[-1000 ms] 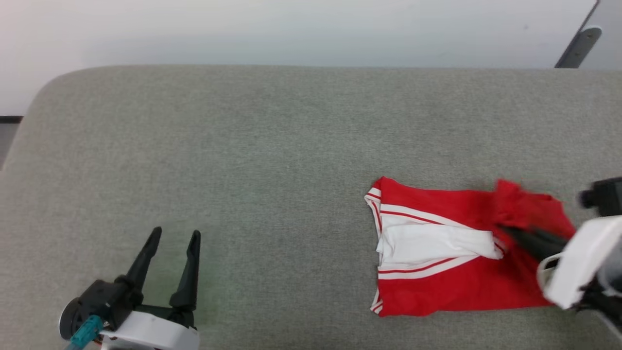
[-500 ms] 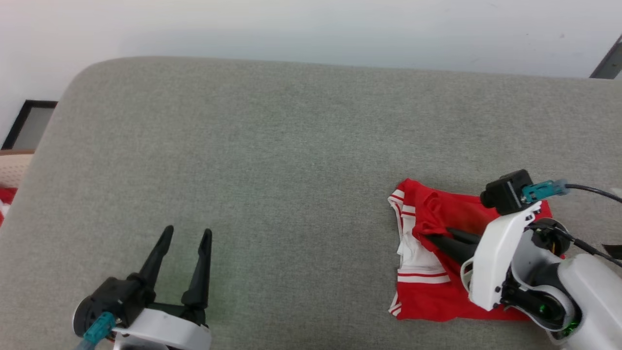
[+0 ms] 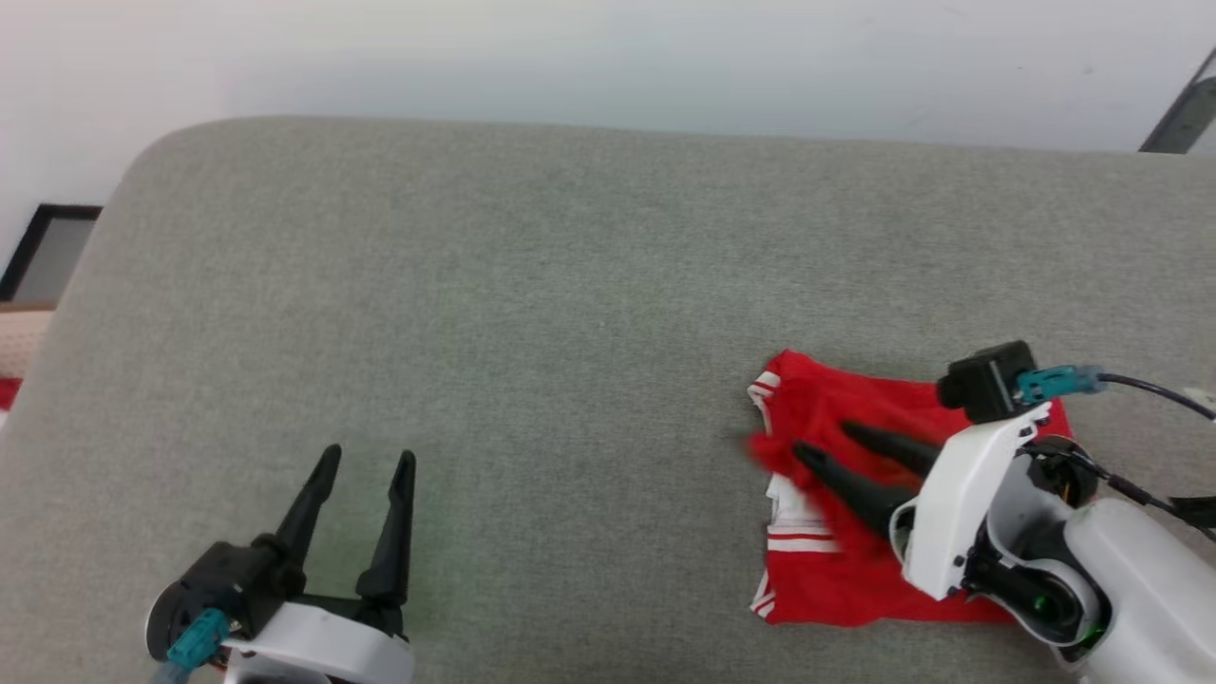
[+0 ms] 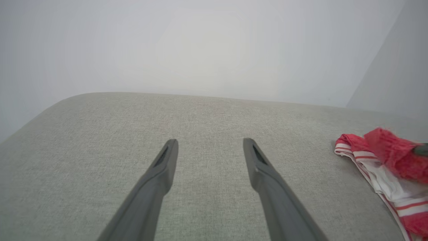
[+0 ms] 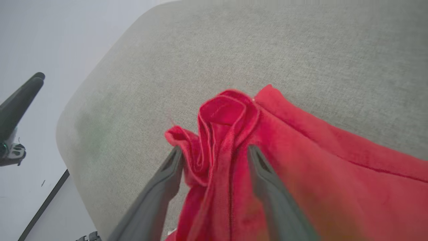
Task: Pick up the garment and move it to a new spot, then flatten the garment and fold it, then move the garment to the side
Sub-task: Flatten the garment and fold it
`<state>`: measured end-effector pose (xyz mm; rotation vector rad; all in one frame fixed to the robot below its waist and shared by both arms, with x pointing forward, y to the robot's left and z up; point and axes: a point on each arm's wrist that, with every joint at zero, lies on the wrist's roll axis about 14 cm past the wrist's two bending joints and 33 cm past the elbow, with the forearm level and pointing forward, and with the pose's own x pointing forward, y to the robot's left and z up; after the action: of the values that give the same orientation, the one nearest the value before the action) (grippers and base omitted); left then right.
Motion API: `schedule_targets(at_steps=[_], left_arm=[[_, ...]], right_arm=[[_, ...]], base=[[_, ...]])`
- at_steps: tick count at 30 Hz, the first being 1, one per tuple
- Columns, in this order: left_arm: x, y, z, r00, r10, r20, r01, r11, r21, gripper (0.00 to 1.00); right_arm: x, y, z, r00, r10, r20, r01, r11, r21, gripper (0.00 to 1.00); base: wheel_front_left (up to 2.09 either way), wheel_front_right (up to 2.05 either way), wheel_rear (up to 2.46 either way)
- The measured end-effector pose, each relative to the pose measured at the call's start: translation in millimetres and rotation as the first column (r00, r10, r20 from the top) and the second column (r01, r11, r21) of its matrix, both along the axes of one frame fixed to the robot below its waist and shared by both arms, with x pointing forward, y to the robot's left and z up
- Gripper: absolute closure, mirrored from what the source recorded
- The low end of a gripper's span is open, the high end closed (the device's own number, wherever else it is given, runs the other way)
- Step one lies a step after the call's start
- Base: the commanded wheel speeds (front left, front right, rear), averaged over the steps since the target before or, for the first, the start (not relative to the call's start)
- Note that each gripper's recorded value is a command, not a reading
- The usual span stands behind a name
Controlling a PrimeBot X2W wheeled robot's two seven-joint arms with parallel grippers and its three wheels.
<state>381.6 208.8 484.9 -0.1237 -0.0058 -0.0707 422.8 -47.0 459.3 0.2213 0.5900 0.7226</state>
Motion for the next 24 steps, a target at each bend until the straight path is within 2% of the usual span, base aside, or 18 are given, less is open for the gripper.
schedule_targets(at_steps=[7, 13, 15, 19, 24], left_arm=[[2, -11, 2, 0.999, -0.033, 0.006, 0.033, 0.999, -0.007, 0.00], [4, -23, 1, 0.998, -0.070, 0.003, 0.070, 0.997, -0.013, 0.00], [4, -26, -1, 0.997, -0.077, -0.002, 0.077, 0.997, -0.017, 0.00], [5, -27, -1, 0.997, -0.081, -0.002, 0.081, 0.997, -0.019, 0.00], [6, -23, 6, 0.998, -0.062, 0.017, 0.063, 0.998, -0.022, 0.00]], right_arm=[[9, -36, 18, 0.992, -0.114, 0.059, 0.112, 0.993, 0.034, 0.00], [13, -83, 24, 0.955, -0.244, 0.170, 0.244, 0.970, 0.025, 0.00], [13, -98, 25, 0.930, -0.299, 0.216, 0.297, 0.954, 0.041, 0.00], [16, -131, 34, 0.853, -0.415, 0.316, 0.408, 0.908, 0.092, 0.00], [10, -142, 44, 0.784, -0.487, 0.384, 0.464, 0.872, 0.159, 0.00]], base=[[0.00, 0.00, 0.00], [0.00, 0.00, 0.00], [0.00, 0.00, 0.00], [0.00, 0.00, 0.00], [0.00, 0.00, 0.00]])
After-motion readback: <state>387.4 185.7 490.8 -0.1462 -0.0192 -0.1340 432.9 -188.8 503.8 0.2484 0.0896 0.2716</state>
